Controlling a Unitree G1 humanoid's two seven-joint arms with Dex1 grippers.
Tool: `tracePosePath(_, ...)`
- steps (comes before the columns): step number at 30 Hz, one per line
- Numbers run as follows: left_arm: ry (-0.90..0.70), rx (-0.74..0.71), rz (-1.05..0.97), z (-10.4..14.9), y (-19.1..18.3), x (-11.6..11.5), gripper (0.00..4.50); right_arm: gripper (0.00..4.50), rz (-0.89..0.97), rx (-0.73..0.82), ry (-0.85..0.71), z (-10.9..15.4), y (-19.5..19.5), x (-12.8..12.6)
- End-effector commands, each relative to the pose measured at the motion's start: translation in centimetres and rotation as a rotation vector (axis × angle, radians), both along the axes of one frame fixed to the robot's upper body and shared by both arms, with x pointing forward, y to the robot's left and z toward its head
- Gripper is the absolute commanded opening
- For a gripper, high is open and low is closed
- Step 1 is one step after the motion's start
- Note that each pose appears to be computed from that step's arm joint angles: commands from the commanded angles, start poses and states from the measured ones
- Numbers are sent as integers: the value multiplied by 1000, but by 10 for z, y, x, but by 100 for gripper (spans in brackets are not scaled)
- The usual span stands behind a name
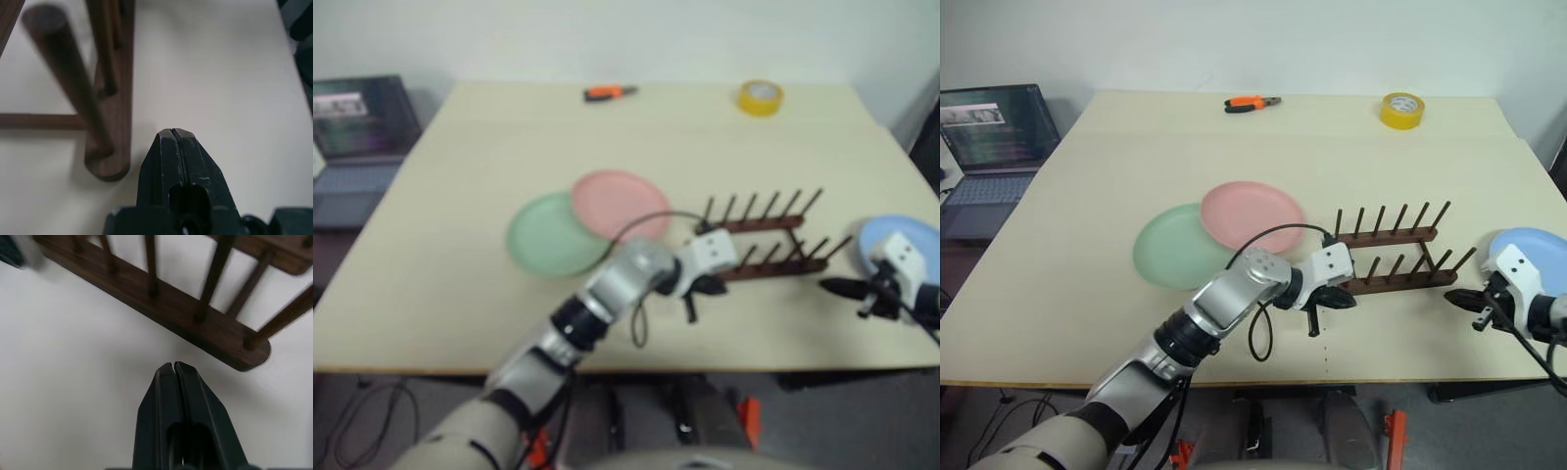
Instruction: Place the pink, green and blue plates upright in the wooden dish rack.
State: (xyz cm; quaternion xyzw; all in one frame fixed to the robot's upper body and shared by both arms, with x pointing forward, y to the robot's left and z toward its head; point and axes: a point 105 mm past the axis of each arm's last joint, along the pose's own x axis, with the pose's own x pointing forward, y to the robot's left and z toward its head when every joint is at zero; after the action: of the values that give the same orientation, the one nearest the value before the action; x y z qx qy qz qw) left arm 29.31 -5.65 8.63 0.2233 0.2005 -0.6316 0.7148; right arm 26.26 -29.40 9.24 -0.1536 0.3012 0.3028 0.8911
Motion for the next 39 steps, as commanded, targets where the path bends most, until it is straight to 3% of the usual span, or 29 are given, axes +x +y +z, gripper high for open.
tracePosePath(1, -47, -31, 12, 8, -8, 3, 0, 2, 15, -13, -28, 2, 3, 6)
tracePosePath(15, -35, -39, 66, 2, -11, 9, 0, 2, -1, -102, -96, -26, 4, 34)
tracePosePath(28, -159, -28, 160, 2, -11, 31, 0, 2, 32, -82, -186, -18, 19, 46)
tracePosePath(39, -208, -56, 237, 7, -12, 46, 0, 2, -16, -77, -332, -11, 37, 74)
